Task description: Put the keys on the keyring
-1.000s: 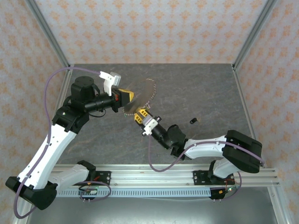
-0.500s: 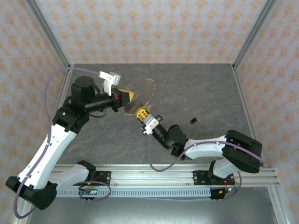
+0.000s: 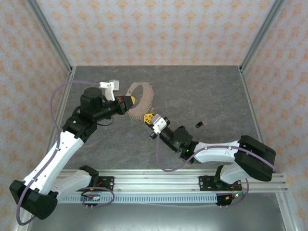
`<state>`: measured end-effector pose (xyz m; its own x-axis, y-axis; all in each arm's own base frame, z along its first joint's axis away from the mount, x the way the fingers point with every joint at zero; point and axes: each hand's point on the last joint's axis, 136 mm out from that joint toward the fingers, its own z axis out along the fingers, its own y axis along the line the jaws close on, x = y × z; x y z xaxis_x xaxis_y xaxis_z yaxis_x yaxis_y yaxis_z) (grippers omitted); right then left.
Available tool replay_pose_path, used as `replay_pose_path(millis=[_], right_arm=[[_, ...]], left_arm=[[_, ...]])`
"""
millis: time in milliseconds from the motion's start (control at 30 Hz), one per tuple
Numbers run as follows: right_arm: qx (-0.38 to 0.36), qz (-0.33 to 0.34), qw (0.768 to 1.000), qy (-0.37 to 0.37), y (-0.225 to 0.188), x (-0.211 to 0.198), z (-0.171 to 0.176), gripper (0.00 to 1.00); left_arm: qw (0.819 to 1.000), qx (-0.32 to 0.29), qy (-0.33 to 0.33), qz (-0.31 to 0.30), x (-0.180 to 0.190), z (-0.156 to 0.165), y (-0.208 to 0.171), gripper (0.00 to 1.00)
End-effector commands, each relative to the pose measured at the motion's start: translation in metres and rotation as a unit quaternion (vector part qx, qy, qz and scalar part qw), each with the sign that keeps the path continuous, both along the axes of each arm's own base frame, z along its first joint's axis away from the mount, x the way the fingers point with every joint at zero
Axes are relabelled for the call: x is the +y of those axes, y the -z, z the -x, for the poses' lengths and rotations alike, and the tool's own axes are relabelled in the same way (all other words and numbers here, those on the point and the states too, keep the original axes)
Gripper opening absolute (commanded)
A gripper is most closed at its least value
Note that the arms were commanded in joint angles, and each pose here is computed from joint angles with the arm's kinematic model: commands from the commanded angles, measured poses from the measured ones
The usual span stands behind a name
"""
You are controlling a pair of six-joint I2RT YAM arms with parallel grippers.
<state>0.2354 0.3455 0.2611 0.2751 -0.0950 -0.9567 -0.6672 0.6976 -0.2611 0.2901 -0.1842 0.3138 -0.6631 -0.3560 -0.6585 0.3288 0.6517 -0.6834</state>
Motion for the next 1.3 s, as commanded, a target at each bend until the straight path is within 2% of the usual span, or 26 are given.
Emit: replay_pose_path(millis=[0, 67, 167, 267, 433, 500, 567, 633, 700, 833, 933, 1067, 1267], right_arm=[[0.016, -0.056, 0.998, -0.028, -0.028, -0.002, 0.002, 0.00], [0.031, -0.048, 0.998, -0.028, -0.022, -0.002, -0.001, 0.00], [0.058, -0.041, 0.997, -0.038, -0.009, 0.000, -0.001, 0.00], [0.088, -0.037, 0.994, -0.048, 0.006, 0.002, 0.001, 0.00], [0.121, -0.036, 0.991, -0.041, 0.030, 0.005, -0.002, 0.00], [0.133, -0.027, 0.990, -0.045, 0.038, 0.009, -0.003, 0.00], [0.142, -0.016, 0.989, -0.048, 0.046, 0.014, -0.004, 0.00], [0.151, -0.003, 0.987, -0.052, 0.053, 0.019, -0.005, 0.00], [0.161, 0.010, 0.985, -0.057, 0.063, 0.025, -0.005, 0.00], [0.183, 0.022, 0.981, -0.067, 0.080, 0.032, -0.005, 0.00], [0.205, 0.023, 0.976, -0.074, 0.091, 0.036, -0.007, 0.00], [0.213, 0.039, 0.974, -0.071, 0.103, 0.036, -0.008, 0.00], [0.194, 0.114, 0.973, -0.052, 0.116, 0.023, -0.010, 0.00]], left_arm=[[0.998, 0.046, -0.023, 0.039, 0.002, 0.002, 0.020, 0.16], [0.997, 0.065, -0.028, 0.035, 0.004, 0.005, 0.036, 0.17], [0.995, 0.084, -0.043, 0.028, 0.011, 0.012, 0.059, 0.27], [0.993, 0.103, -0.052, 0.036, 0.014, 0.018, 0.084, 0.27], [0.986, 0.144, -0.065, 0.049, 0.019, 0.031, 0.127, 0.33], [0.984, 0.153, -0.079, 0.041, 0.027, 0.039, 0.142, 0.44], [0.983, 0.158, -0.087, 0.035, 0.033, 0.047, 0.155, 0.46], [0.981, 0.168, -0.093, 0.032, 0.037, 0.054, 0.171, 0.52], [0.979, 0.180, -0.092, 0.031, 0.038, 0.060, 0.185, 0.53], [0.976, 0.193, -0.093, 0.024, 0.042, 0.070, 0.203, 0.58], [0.974, 0.202, -0.097, -0.005, 0.050, 0.079, 0.216, 0.70], [0.972, 0.210, -0.098, -0.035, 0.058, 0.090, 0.226, 0.80], [0.974, 0.191, -0.107, -0.063, 0.071, 0.100, 0.224, 0.81]])
